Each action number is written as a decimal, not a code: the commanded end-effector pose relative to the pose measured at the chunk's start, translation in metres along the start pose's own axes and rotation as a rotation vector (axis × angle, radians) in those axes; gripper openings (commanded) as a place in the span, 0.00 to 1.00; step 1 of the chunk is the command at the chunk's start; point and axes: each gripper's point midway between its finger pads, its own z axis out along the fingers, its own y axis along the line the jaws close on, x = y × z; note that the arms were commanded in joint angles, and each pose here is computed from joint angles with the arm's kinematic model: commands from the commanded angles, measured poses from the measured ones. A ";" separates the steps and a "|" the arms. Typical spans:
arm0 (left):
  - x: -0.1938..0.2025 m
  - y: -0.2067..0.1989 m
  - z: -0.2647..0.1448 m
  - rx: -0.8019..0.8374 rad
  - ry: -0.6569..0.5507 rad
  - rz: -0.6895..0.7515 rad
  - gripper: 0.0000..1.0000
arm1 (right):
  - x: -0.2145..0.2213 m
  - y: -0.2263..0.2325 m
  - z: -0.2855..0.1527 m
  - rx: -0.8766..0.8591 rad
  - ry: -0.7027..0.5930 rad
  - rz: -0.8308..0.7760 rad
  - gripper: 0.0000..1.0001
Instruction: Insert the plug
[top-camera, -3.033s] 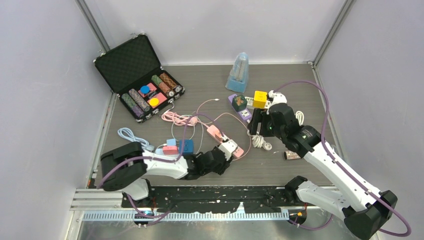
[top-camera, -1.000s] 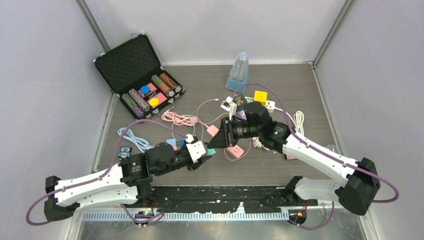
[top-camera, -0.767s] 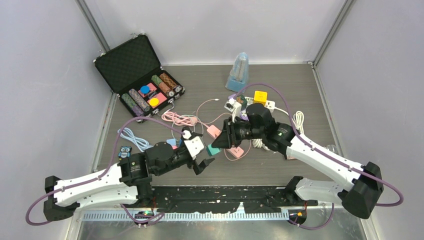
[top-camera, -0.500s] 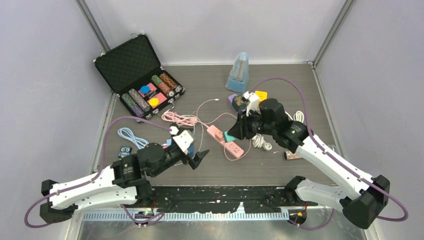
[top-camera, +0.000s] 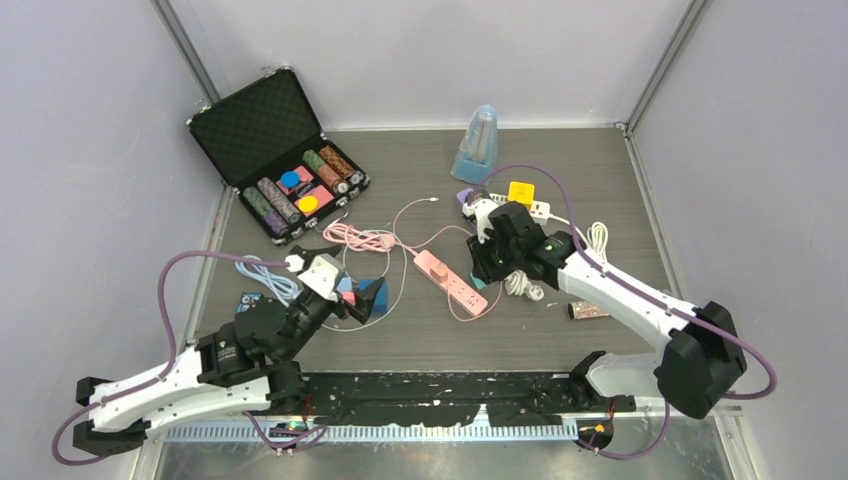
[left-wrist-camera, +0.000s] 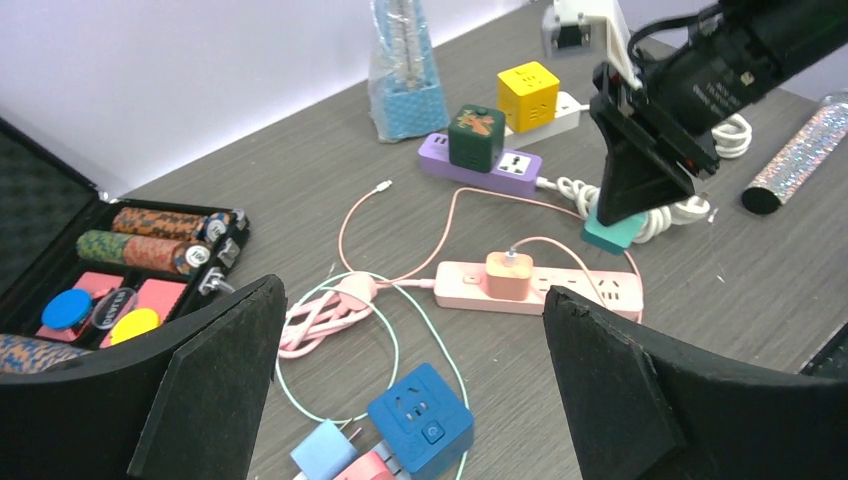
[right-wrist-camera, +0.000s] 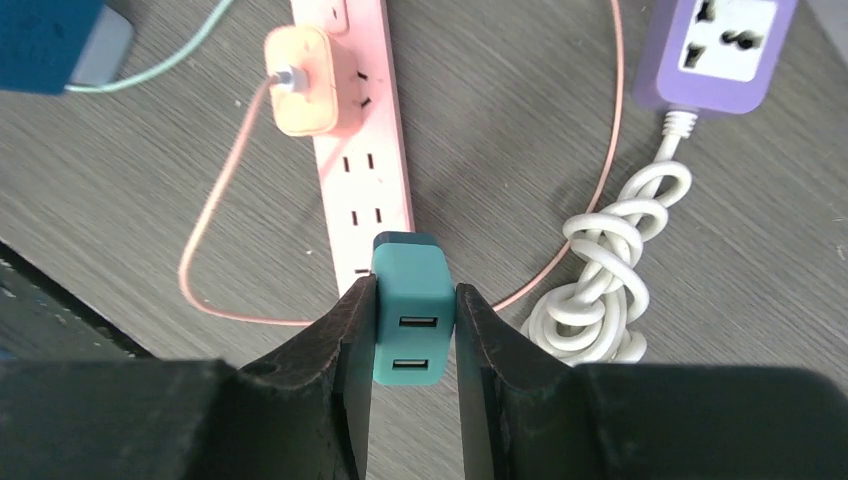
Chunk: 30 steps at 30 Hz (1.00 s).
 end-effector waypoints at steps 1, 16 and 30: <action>-0.009 0.017 -0.005 -0.079 -0.055 -0.019 1.00 | -0.004 -0.006 0.016 0.026 -0.008 -0.069 0.06; -0.011 0.024 -0.012 -0.091 -0.082 -0.052 1.00 | 0.021 0.021 0.025 -0.103 0.173 -0.091 0.06; -0.006 0.022 -0.011 -0.088 -0.066 -0.047 1.00 | 0.013 0.024 0.011 -0.098 0.194 -0.055 0.06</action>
